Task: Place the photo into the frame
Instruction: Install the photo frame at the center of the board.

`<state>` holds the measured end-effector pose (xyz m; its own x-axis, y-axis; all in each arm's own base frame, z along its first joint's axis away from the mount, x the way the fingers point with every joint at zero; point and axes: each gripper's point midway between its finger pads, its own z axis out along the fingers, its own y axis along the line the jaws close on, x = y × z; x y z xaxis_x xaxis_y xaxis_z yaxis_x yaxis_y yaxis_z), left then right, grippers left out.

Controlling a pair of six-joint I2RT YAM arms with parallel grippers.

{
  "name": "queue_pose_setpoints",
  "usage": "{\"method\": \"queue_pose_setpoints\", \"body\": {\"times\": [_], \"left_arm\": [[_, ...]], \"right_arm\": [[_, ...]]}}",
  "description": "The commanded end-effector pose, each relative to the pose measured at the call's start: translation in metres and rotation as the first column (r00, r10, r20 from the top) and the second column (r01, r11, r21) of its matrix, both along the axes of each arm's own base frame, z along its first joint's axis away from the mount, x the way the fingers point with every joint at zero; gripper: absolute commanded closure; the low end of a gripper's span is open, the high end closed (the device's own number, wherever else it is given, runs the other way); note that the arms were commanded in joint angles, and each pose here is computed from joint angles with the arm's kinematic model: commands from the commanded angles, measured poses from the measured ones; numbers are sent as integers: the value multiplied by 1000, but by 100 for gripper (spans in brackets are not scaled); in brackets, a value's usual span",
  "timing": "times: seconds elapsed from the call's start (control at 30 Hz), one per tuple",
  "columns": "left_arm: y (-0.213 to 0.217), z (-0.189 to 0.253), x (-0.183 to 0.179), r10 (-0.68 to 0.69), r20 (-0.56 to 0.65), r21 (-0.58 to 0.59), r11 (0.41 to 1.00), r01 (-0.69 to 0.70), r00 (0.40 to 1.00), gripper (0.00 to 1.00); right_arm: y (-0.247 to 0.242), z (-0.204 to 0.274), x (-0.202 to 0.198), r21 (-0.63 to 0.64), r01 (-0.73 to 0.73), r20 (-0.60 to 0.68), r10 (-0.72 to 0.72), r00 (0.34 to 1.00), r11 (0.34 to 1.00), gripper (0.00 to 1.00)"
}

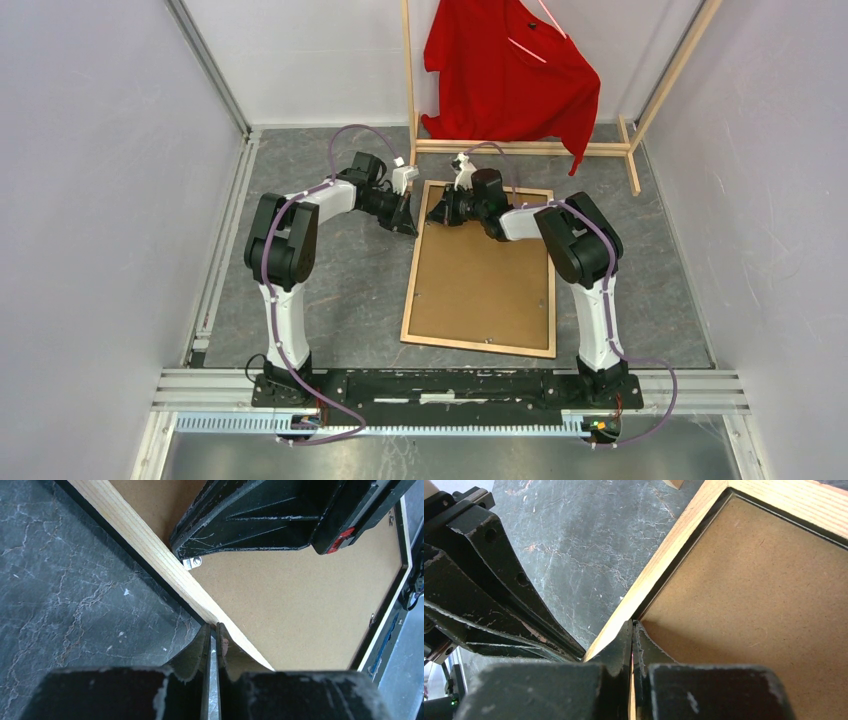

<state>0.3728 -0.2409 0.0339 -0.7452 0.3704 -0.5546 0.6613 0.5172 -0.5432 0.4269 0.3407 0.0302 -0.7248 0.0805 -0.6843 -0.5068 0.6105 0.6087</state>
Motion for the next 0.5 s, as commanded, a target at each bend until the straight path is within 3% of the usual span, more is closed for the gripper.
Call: {"method": "queue_pose_setpoints", "body": {"times": [0.0,0.13,0.27,0.37,0.47], "left_arm": [[-6,4,-6,-27,22,11,1000,27,999,88],[-6,6,-5,-27,25,9,1000,27,999,88],[-4,14,-7,-44,39,16,999,43,998,86],[-1,26,-10,-72,59,16,997,72,996,73],[5,34,-16,-101,78,25,995,99,992,63]], "right_arm": [[8,-6,-7,-14,-43,-3,43,999,999,100],[6,6,0,-14,-25,25,25,999,1000,99],[-5,42,22,-1,28,95,-28,995,1000,86],[-19,67,38,1,86,144,-85,986,996,69],[-23,73,47,-16,116,150,-113,982,993,60]]}}
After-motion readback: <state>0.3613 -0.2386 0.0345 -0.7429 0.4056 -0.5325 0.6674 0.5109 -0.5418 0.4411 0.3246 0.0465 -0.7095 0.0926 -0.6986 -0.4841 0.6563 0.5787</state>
